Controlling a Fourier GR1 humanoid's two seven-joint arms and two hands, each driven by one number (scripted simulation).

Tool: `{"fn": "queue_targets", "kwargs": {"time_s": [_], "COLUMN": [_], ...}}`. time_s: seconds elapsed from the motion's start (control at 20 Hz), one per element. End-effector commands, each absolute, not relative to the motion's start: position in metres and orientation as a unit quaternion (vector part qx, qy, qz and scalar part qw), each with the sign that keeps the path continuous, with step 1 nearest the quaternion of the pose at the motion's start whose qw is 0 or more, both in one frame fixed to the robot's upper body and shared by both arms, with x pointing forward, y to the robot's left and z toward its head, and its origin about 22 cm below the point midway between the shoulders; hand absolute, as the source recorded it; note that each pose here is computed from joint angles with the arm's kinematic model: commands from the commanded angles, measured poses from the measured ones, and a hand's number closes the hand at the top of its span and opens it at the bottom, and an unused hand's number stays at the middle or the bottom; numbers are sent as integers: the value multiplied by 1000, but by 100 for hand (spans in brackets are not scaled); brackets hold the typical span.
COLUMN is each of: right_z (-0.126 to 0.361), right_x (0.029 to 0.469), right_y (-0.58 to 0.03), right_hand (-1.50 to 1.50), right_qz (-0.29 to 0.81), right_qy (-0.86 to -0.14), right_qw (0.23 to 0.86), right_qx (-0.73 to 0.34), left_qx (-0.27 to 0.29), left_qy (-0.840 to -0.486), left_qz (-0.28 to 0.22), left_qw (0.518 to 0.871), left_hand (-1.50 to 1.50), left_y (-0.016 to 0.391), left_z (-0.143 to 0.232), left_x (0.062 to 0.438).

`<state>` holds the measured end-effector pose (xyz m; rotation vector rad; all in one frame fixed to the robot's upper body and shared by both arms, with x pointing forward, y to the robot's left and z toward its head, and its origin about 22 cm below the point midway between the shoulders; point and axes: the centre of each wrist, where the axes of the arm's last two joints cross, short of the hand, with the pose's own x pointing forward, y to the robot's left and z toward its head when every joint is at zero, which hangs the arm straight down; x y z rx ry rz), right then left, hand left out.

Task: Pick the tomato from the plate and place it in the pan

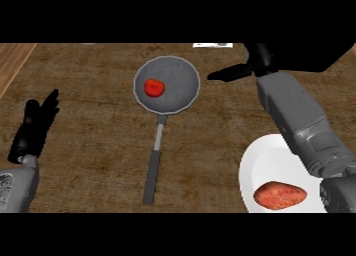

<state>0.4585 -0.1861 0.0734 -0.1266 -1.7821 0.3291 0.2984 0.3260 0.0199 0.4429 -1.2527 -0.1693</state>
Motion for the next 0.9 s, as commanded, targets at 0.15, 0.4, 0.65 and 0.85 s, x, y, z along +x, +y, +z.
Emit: {"fn": "queue_targets", "kwargs": {"time_s": [0.15, 0.4, 0.65, 0.85], "right_z": [94, 94, 96, 106], "right_x": [456, 453, 437, 434], "right_y": [-279, -293, -350, -367], "right_hand": [-150, -150, -150, -150], "right_qz": [155, 176, 181, 189], "right_qy": [-773, -769, -775, -775], "right_qw": [615, 614, 604, 602], "right_qx": [-32, -33, -43, -40], "left_qx": [211, 206, 205, 206], "left_qy": [-581, -577, -587, -588], "left_qz": [-71, -66, -67, -72], "left_qw": [783, 787, 781, 779], "left_hand": [0, 0, 0, 0], "left_y": [329, 326, 324, 326], "left_z": [21, 21, 23, 11], "left_x": [294, 294, 297, 287]}}
